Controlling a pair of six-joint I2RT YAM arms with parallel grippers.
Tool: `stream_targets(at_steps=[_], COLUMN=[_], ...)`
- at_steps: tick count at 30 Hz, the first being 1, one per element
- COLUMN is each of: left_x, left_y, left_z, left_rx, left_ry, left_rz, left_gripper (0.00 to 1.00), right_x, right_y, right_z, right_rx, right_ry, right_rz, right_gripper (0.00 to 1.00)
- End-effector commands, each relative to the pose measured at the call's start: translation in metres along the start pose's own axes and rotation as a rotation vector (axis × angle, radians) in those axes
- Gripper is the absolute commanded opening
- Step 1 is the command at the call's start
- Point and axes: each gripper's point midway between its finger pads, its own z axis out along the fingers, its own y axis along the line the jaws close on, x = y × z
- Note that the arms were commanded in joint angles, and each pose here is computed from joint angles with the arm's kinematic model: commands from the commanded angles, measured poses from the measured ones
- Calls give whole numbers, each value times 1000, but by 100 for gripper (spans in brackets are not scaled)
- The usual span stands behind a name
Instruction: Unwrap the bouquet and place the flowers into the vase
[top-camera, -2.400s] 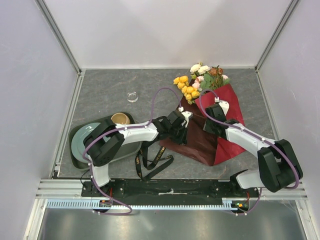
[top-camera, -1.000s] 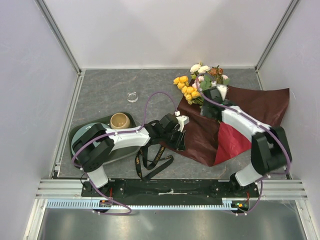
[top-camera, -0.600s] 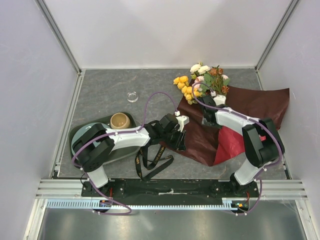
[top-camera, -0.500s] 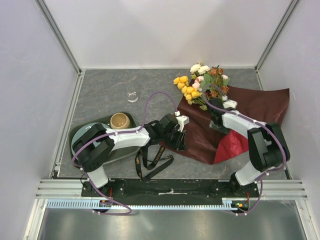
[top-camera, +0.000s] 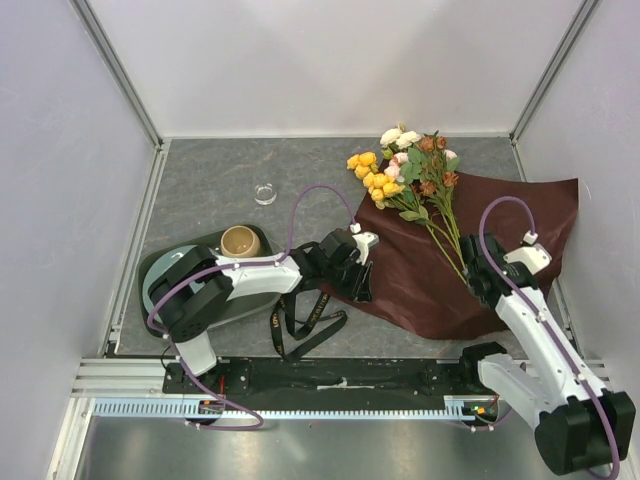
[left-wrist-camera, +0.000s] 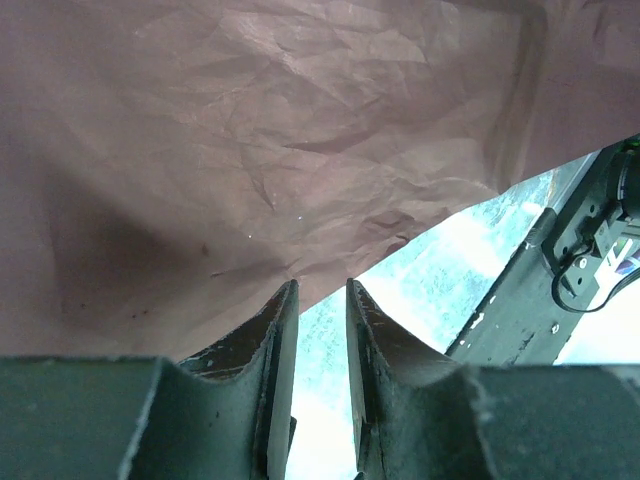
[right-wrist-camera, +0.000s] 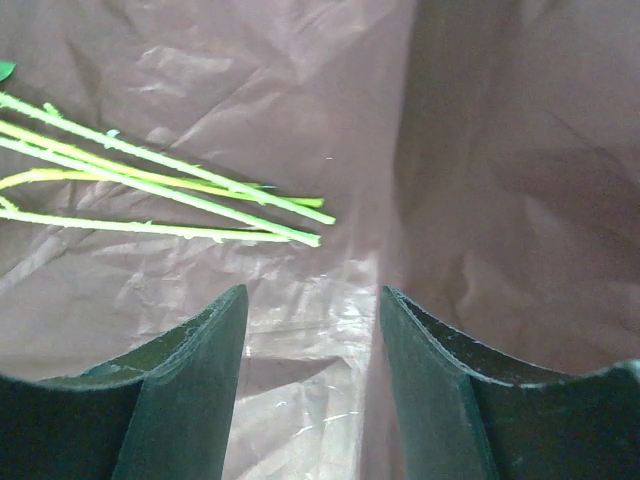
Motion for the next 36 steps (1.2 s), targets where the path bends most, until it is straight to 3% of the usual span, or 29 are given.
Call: stream_targets(at_steps=[1,6,10,14,18,22,28,33,34,36], left_x=[-5,-7,-21,-54,-73,-87,-92,-83,-81,-77], left_y=[-1,-3,-28,-61,-74,-80,-85,-80,-79,-76], left_z=[4,1,-20,-65,-106,-140,-173,-182,-183,-188], left_rx=[24,29,128,192,182,164,150,128,123,108], left_ry=[-21,-26,-53,-177,-274,-367,-436,-435,-433,-436], left_rz=[5,2,-20,22,59,87,102,101,100,103], left_gripper=[33,32,36,44,48,51,55,56,56,56], right_x=[-7,-3,10,12,3,-18,-37,-36,-50,-44], right_y=[-38,-42,-40,-37,5,61,137,171,181,184], right_z=[-12,-15,-7,1,12,9,18,59,61,80], right_rx=[111,100,113,122,-33,-234,-415,-328,-307,-254], right_ry=[-38,-17,28,45,34,-2,-58,-26,-60,-46], right_rz=[88,145,133,130,43,-218,-364,-564,-576,-663], right_gripper=[63,64,63,61,61,68,70,55,48,45])
